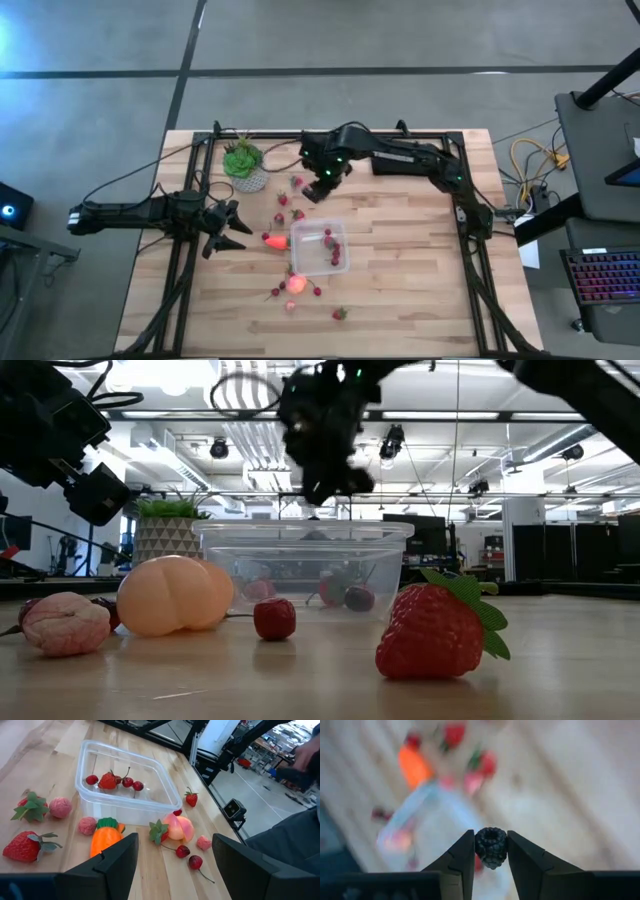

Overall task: Pick and placing Produce into tupperware
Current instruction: Put the blackberry into the transparent container, then put the strawberry into the transparent container

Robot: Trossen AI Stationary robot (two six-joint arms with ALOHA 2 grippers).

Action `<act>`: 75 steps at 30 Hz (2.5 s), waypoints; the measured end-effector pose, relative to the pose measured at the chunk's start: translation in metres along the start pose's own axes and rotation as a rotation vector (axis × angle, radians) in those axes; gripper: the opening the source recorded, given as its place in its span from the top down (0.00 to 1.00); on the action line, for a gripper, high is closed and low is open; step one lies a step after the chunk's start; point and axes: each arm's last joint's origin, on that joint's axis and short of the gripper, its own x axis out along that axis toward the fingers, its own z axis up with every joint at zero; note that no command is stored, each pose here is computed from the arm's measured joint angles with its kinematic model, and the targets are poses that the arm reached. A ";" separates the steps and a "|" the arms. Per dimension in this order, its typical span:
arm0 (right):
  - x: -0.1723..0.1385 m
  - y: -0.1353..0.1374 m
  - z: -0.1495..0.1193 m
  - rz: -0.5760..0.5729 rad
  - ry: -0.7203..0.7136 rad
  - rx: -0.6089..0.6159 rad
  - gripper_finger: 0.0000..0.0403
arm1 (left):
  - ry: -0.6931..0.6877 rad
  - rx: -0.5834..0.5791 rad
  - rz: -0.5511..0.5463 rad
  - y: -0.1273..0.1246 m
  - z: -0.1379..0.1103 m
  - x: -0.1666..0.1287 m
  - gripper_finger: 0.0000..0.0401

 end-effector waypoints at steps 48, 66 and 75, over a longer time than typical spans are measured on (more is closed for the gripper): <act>0.051 0.155 -0.224 -0.276 -0.091 -0.732 0.46 | 0.000 0.000 0.000 0.000 0.000 0.000 0.40; 0.128 0.172 -0.253 -0.106 -0.091 -0.615 0.46 | 0.001 0.000 0.000 0.000 0.000 0.000 0.40; 0.157 0.171 -0.261 -0.154 -0.073 -0.696 0.46 | 0.000 0.000 0.000 0.000 0.000 0.000 0.40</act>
